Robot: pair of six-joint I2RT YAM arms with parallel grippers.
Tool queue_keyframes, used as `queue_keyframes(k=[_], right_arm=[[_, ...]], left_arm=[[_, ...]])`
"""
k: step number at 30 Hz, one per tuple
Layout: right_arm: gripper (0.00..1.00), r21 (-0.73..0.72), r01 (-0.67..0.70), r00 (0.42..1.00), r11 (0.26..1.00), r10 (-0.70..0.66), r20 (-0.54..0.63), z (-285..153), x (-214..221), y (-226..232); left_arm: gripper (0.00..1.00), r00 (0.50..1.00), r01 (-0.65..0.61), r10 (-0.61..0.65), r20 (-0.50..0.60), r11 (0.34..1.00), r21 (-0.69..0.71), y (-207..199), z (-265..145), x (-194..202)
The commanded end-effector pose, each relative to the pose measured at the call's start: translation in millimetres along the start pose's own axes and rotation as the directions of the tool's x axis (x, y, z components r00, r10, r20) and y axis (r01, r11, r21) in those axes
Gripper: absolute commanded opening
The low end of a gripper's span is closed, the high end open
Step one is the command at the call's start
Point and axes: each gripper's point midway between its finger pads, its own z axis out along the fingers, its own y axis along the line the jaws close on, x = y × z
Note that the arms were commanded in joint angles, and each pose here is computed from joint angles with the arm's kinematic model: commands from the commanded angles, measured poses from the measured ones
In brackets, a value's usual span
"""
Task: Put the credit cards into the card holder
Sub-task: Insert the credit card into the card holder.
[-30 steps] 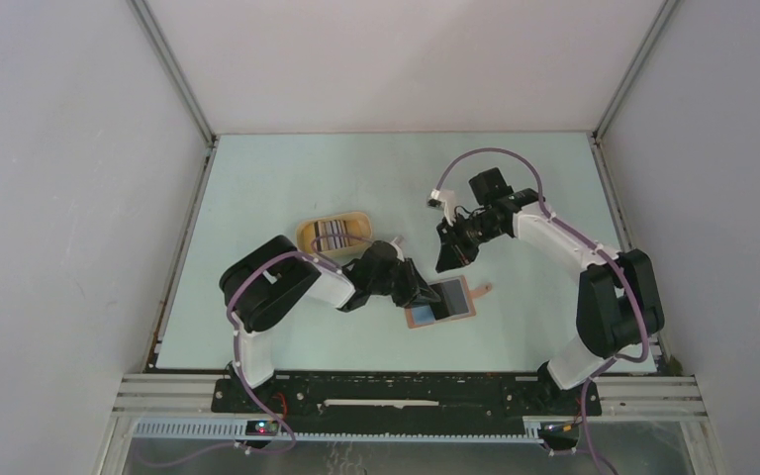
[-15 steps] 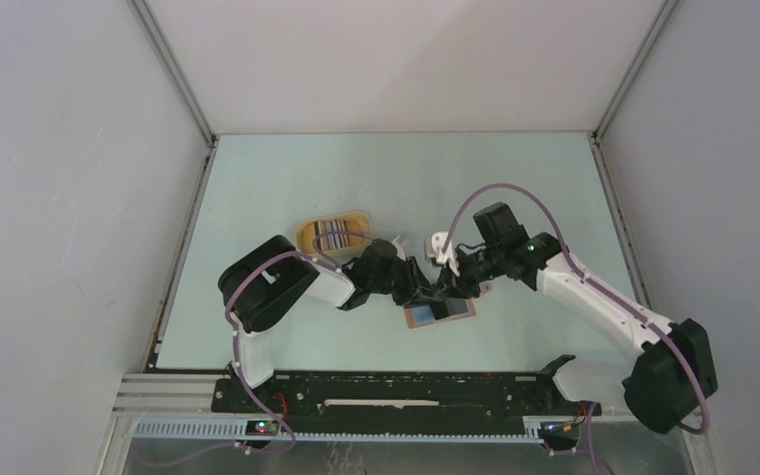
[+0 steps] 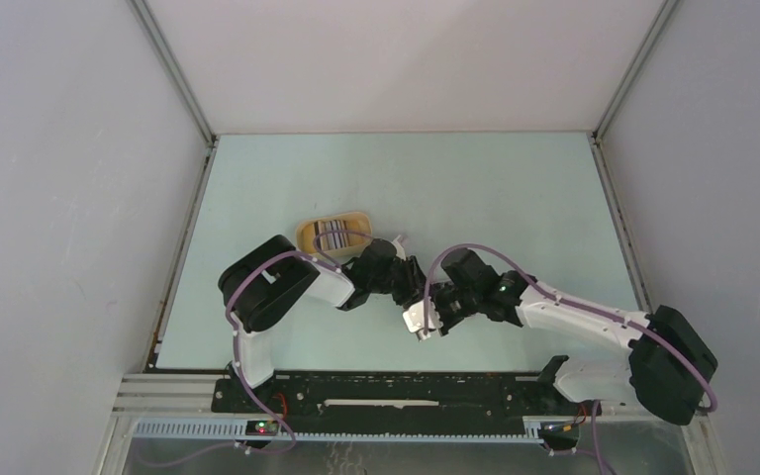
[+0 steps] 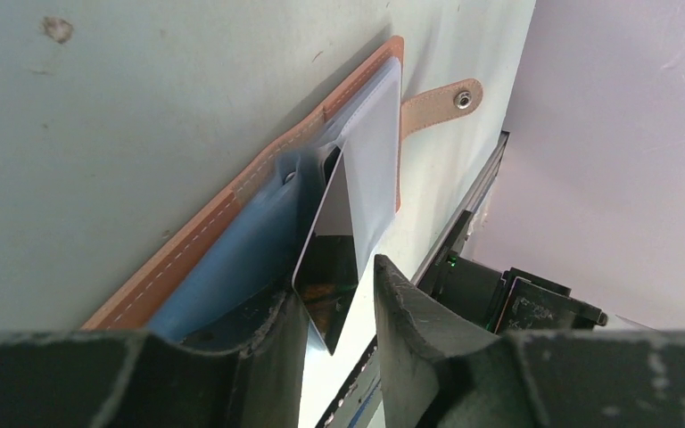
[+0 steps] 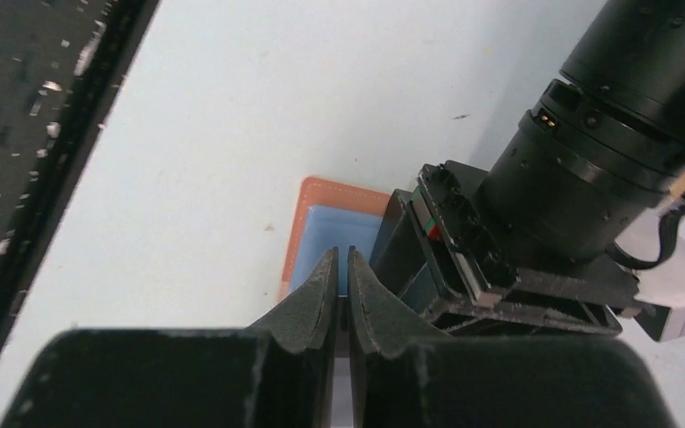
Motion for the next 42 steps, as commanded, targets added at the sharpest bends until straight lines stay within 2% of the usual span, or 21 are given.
queue_keyframes(k=[1,11,22,42], right_arm=[[0.14,0.076,0.100,0.991,0.992,-0.092,-0.100,14.3,10.2,-21.5],[0.11,0.048,0.110,0.972,0.993,-0.097,-0.216,27.9,36.2,-18.5],[0.11,0.011,0.088,0.959,0.996,-0.081,-0.273,35.6,53.7,-12.4],[0.10,0.046,0.040,0.935,0.998,-0.021,-0.353,24.9,72.6,-20.8]], left_arm=[[0.38,1.000,-0.016,0.015,-0.008,0.999,-0.034,17.9,-1.5,4.6],[0.38,1.000,-0.014,0.013,-0.010,1.000,-0.026,18.9,-0.3,5.3],[0.39,1.000,-0.014,0.014,-0.012,1.000,-0.024,19.3,0.2,5.6],[0.44,1.000,-0.018,0.018,-0.012,1.000,-0.012,15.3,1.5,4.2]])
